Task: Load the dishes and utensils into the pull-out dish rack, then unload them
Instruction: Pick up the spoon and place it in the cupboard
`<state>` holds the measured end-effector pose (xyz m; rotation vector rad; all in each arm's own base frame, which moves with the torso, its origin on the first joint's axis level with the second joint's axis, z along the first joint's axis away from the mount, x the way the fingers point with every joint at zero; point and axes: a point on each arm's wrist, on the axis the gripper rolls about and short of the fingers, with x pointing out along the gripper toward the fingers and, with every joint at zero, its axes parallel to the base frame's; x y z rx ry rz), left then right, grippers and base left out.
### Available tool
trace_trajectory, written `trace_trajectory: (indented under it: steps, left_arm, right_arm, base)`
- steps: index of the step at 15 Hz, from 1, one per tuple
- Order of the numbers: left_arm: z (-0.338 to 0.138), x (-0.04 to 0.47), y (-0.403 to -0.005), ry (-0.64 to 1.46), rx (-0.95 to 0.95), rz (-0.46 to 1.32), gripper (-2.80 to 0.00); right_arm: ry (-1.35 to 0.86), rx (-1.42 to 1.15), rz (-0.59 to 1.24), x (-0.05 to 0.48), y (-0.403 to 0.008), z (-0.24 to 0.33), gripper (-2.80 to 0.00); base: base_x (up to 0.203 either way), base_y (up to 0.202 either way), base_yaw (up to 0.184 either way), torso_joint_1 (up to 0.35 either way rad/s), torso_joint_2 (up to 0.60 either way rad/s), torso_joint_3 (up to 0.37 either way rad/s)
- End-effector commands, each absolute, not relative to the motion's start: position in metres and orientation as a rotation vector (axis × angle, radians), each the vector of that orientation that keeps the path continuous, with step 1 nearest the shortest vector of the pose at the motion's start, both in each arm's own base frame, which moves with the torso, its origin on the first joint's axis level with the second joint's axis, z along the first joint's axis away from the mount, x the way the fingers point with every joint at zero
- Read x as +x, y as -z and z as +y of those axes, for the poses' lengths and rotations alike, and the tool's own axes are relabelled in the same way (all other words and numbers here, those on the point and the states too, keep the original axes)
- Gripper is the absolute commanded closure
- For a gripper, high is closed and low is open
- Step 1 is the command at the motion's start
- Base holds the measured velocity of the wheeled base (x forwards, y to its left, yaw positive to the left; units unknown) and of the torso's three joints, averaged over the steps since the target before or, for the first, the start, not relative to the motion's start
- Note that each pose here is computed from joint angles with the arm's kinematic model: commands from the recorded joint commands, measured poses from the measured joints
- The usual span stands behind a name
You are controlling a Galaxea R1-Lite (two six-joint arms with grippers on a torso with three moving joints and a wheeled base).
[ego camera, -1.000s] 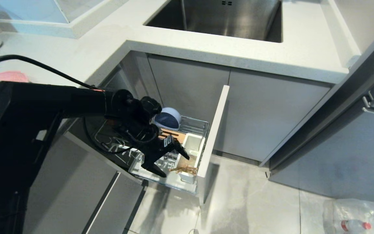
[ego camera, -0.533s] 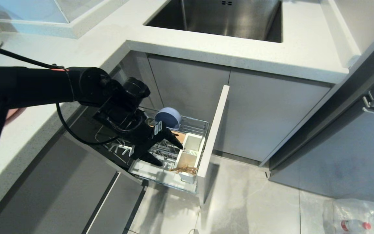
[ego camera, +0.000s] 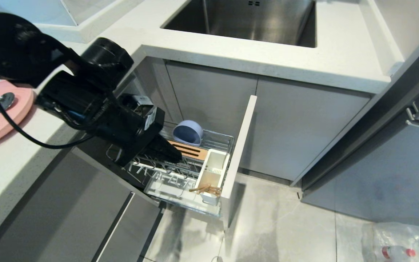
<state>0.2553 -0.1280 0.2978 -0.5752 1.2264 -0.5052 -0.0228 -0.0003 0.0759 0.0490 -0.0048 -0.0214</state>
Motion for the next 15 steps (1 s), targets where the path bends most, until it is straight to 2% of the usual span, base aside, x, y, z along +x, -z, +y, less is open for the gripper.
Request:
trace_trajectory:
  steps: [1,4,7,11,15]
  left_arm:
    - [-0.115,0.218,-0.331,0.569,-0.579,1.12,0.0]
    - [-0.088,0.169,-0.371,0.603,-0.577,0.932,0.0]
    - [-0.049,0.133,-0.401,0.512,-0.588,0.693,0.0]
    - [-0.008,0.104,-0.419,0.309,-0.499,0.432,0.0]
    - [0.019,0.091,-0.422,0.06,-0.361,0.305,0.0]
  right_arm:
    - [0.021,0.049,-0.004,-0.023,-0.076,0.0,0.0]
    - [0.021,0.049,-0.004,-0.023,-0.076,0.0,0.0]
    - [0.021,0.049,-0.004,-0.023,-0.076,0.0,0.0]
    - [0.021,0.049,-0.004,-0.023,-0.076,0.0,0.0]
    - [0.021,0.049,-0.004,-0.023,-0.076,0.0,0.0]
  base:
    - [0.0,0.0,0.0,0.0,0.0,0.0]
    - [0.0,0.0,0.0,0.0,0.0,0.0]
    - [0.0,0.0,0.0,0.0,0.0,0.0]
    - [0.0,0.0,0.0,0.0,0.0,0.0]
    - [0.0,0.0,0.0,0.0,0.0,0.0]
